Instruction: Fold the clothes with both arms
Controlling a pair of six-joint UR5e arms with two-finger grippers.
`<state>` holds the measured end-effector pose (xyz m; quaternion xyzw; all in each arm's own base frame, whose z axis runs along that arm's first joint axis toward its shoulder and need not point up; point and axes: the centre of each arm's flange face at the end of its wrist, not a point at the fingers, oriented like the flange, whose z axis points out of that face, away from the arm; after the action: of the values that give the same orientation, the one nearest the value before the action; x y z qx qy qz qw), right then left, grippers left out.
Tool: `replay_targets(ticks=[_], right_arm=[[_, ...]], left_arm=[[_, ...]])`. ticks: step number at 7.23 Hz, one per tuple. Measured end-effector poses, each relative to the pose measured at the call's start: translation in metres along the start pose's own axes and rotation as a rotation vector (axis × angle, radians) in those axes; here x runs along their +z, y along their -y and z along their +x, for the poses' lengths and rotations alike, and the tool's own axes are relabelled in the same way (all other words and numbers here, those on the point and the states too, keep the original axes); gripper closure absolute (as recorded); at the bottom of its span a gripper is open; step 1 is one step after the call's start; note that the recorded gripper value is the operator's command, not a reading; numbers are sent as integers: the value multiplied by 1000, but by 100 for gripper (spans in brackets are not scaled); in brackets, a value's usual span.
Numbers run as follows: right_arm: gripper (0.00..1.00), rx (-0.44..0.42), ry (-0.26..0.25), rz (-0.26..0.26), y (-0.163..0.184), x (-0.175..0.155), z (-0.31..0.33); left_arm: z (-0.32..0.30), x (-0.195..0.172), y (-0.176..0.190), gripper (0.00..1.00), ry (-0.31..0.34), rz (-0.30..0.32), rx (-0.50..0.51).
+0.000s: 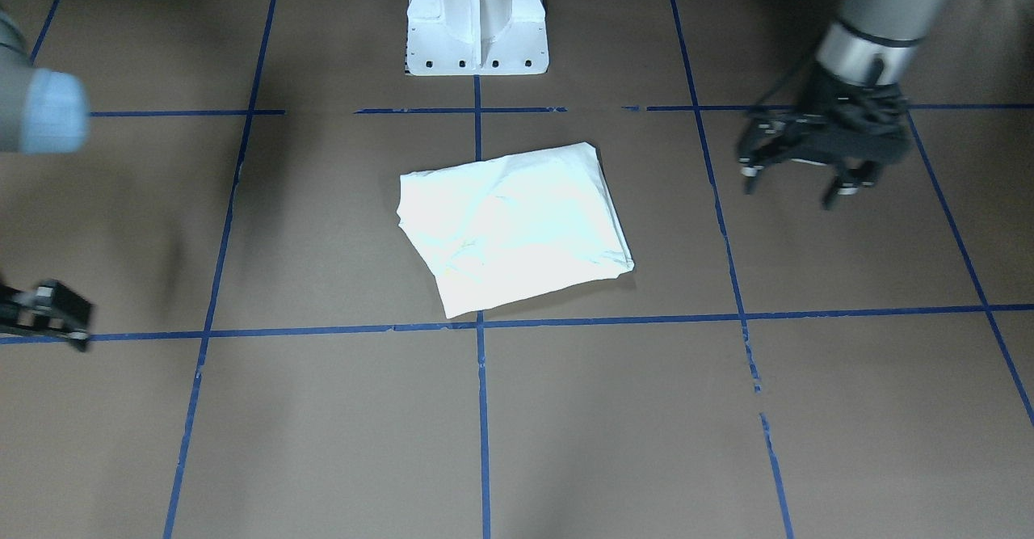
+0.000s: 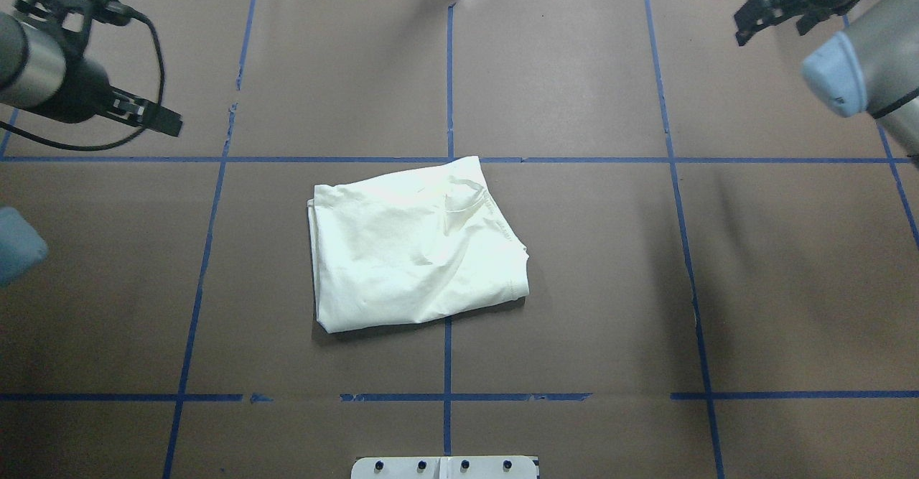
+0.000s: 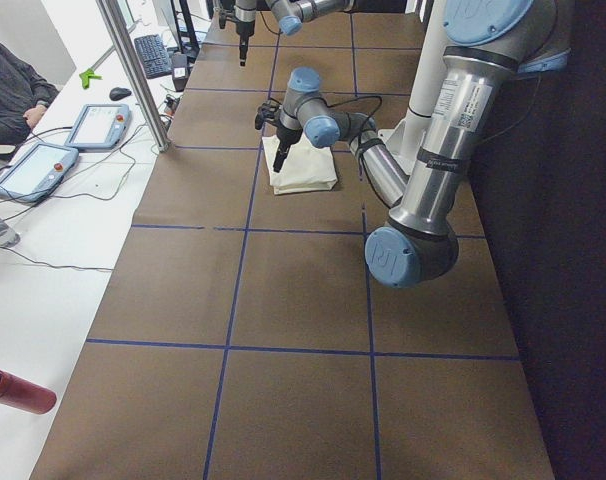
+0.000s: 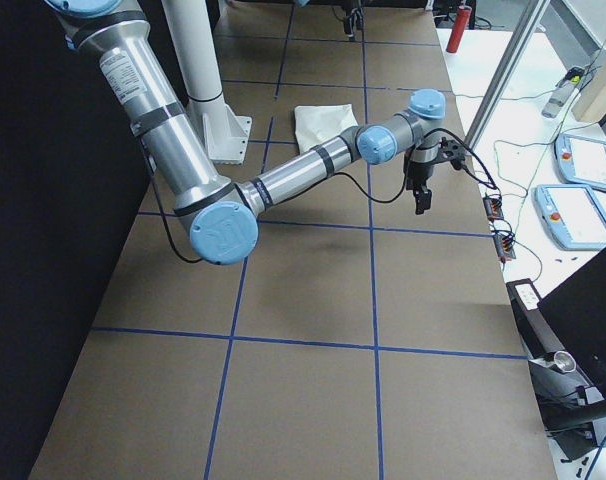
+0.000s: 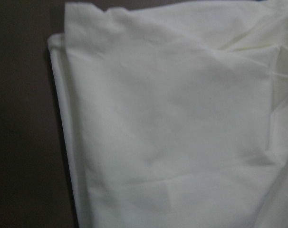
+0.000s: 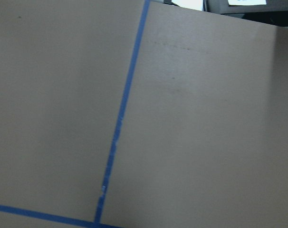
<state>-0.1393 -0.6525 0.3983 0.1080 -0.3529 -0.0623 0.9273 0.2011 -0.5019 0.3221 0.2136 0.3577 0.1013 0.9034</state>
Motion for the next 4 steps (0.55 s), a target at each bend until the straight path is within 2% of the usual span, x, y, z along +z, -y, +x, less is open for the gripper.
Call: replay_targets(ticks=[2, 3, 4], right_arm=[[0, -18, -10, -26, -45, -13, 117], [0, 35, -3, -49, -71, -20, 166], [0, 117, 20, -75, -105, -22, 210]], left_arm=[[-123, -32, -11, 0, 98, -1, 108], [-189, -40, -19, 0, 122, -24, 127], [-257, -43, -32, 0, 105, -55, 94]])
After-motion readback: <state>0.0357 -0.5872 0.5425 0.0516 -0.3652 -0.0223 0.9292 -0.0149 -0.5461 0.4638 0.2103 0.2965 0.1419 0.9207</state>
